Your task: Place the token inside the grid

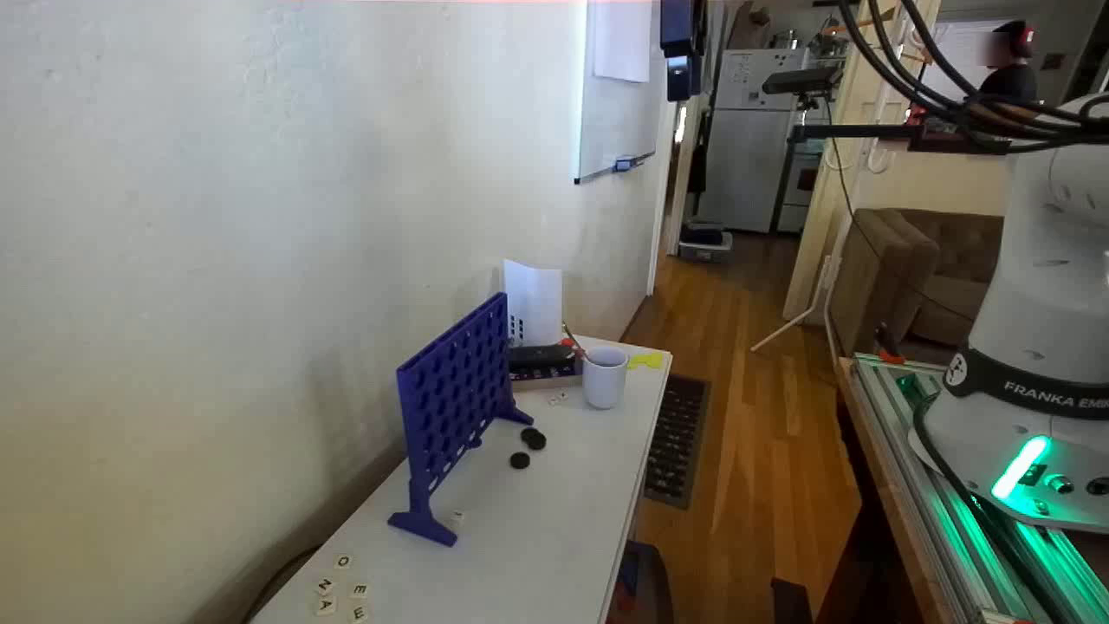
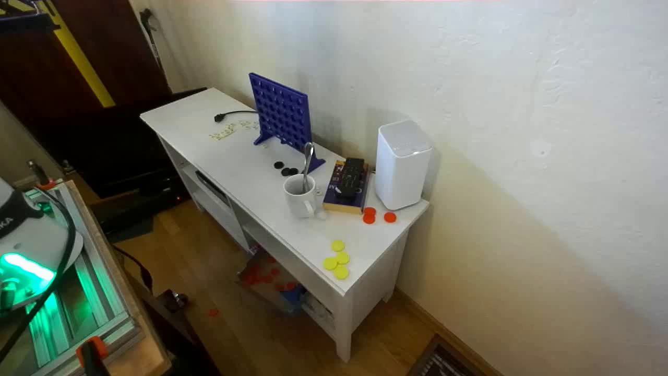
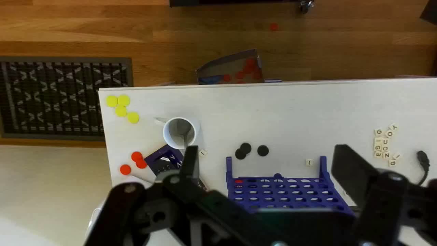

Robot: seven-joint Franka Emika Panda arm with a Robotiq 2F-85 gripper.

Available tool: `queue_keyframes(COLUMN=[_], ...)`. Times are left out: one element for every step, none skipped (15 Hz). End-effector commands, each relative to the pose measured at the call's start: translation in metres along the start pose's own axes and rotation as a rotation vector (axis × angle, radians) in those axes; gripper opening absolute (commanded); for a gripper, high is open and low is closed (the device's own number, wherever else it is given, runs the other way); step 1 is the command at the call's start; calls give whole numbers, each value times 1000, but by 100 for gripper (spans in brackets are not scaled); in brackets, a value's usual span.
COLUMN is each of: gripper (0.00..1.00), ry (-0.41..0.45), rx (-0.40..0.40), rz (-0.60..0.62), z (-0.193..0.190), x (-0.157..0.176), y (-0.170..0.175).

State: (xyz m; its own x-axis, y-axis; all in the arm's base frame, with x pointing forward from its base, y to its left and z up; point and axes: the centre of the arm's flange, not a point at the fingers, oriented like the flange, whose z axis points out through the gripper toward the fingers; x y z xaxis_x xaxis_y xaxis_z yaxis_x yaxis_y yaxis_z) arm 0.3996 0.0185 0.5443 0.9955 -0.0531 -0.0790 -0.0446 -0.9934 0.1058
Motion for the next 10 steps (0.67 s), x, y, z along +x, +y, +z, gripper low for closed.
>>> queue_keyframes(gripper=[100, 100, 100, 100, 100, 100, 100, 100, 100, 100], ry=[0, 0, 0, 0, 0, 6, 11, 8, -1, -8], rx=[0, 0, 0, 0, 0, 3, 40, 56, 77, 96], rz=[0, 0, 0, 0, 0, 9, 24, 32, 33, 36], z=[0, 0, 0, 0, 0, 3, 12, 25, 36, 52], x=[0, 0, 0, 0, 0, 10, 30, 50, 66, 84], y=[0, 0, 0, 0, 0, 0, -1, -4, -7, -10])
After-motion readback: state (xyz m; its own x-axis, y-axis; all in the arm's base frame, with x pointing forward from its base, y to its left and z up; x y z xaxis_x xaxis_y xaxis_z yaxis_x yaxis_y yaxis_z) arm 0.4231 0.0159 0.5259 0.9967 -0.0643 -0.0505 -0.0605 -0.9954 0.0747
